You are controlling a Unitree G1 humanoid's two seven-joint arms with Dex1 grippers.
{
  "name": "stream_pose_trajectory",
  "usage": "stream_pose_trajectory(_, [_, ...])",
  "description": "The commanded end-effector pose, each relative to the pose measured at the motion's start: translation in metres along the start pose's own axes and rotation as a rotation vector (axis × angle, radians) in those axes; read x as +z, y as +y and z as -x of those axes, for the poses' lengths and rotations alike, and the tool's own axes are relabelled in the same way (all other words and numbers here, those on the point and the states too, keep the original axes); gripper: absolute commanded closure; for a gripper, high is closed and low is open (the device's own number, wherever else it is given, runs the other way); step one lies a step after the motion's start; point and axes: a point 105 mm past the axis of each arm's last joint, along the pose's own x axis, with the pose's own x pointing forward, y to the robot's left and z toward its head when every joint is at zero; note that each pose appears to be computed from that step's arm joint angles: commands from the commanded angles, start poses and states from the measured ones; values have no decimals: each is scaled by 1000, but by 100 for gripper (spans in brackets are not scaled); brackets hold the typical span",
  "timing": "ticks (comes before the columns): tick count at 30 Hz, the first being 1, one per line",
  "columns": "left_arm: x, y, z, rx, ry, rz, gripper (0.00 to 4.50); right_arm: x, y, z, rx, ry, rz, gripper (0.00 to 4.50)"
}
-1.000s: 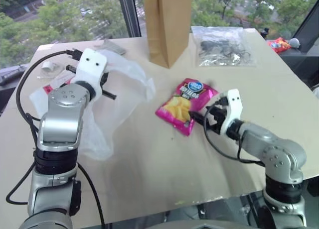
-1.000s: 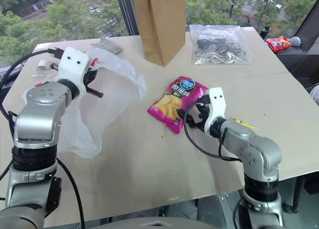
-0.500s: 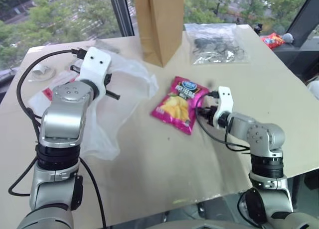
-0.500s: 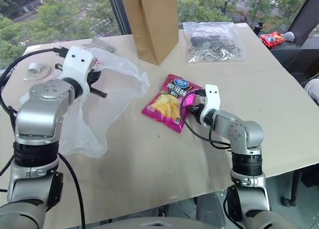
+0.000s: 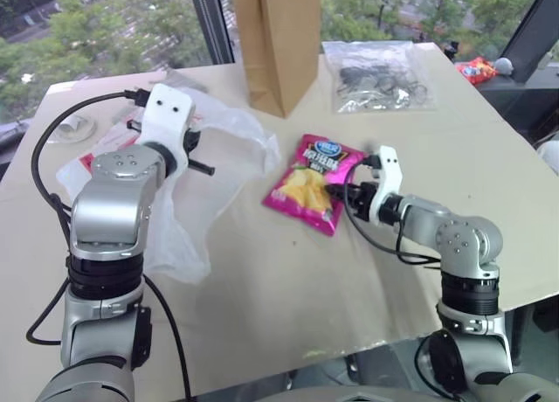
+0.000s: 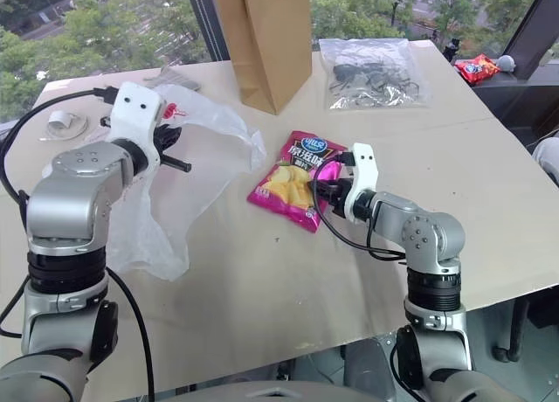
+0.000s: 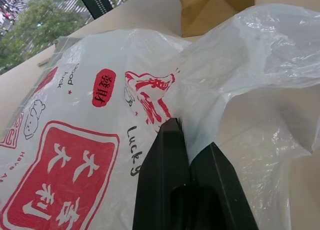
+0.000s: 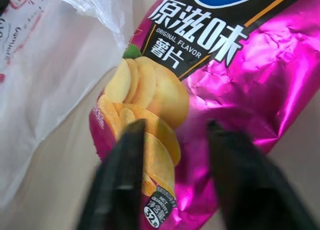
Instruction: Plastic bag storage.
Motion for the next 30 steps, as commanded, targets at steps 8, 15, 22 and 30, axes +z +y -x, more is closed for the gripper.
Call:
stream_pose_trajectory(8, [10,11,6,42,-50,9,450,-6,-5,12,-29,7,-47,5])
stream_pose_trajectory(15, [6,10,7,40,-42,16,450,-33,15,7,116,86,-143,5])
stream_pose_trajectory(22, [4,8,8,29,-39,18,450,-53,5,-20,96,130,-124,5])
stream_pose_trajectory(30, [2,9,11,32,-29,14,450,-57,-10,-42,27,103,-5,143])
